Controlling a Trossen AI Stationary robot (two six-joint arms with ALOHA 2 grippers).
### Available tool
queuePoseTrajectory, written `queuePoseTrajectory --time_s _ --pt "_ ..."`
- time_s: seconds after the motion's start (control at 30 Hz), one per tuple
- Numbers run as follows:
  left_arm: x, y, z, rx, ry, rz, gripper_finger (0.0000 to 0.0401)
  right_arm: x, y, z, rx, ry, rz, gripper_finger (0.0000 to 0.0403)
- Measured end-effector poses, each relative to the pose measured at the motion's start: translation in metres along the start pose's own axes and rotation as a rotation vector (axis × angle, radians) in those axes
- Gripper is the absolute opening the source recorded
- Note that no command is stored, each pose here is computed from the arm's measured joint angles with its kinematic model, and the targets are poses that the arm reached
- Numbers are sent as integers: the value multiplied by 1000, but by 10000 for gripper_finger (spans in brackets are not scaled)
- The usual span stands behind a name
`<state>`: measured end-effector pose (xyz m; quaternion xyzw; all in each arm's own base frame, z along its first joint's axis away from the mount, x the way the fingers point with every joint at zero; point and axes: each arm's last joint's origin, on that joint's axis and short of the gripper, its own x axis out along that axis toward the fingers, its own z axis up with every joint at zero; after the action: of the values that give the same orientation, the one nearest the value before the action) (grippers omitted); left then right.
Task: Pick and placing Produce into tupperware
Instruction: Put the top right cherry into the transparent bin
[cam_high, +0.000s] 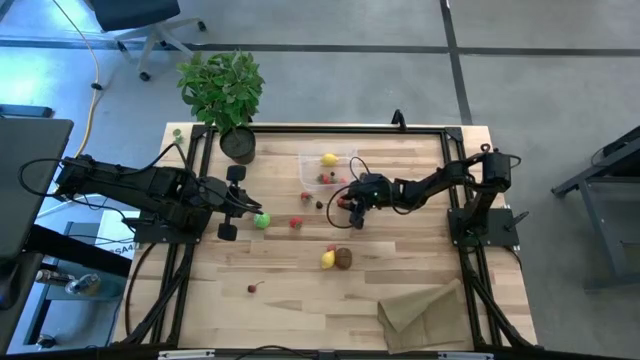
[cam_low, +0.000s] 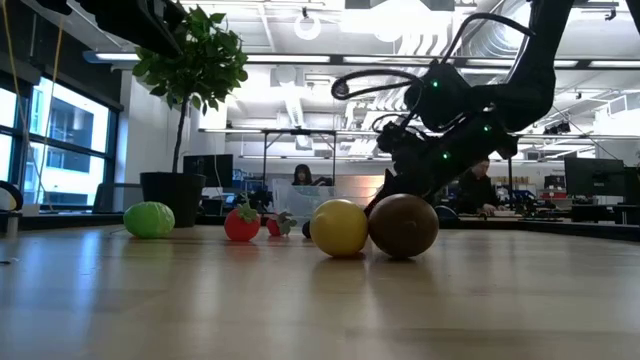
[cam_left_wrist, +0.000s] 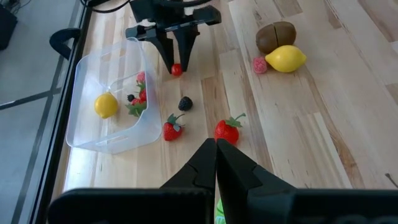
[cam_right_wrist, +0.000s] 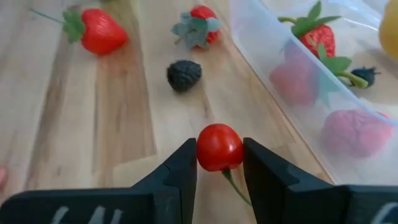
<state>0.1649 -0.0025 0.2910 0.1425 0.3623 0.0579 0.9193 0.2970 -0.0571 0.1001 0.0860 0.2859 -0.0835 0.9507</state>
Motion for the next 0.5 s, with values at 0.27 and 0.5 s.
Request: queuePoseTrajectory --time_s 0.27,0.5 --pt "0 0 0 0 0 0 3 -14 14 23 -25 -126 70 98" --pt "0 0 0 0 0 0 3 -40 23 67 -9 -313 72 98"
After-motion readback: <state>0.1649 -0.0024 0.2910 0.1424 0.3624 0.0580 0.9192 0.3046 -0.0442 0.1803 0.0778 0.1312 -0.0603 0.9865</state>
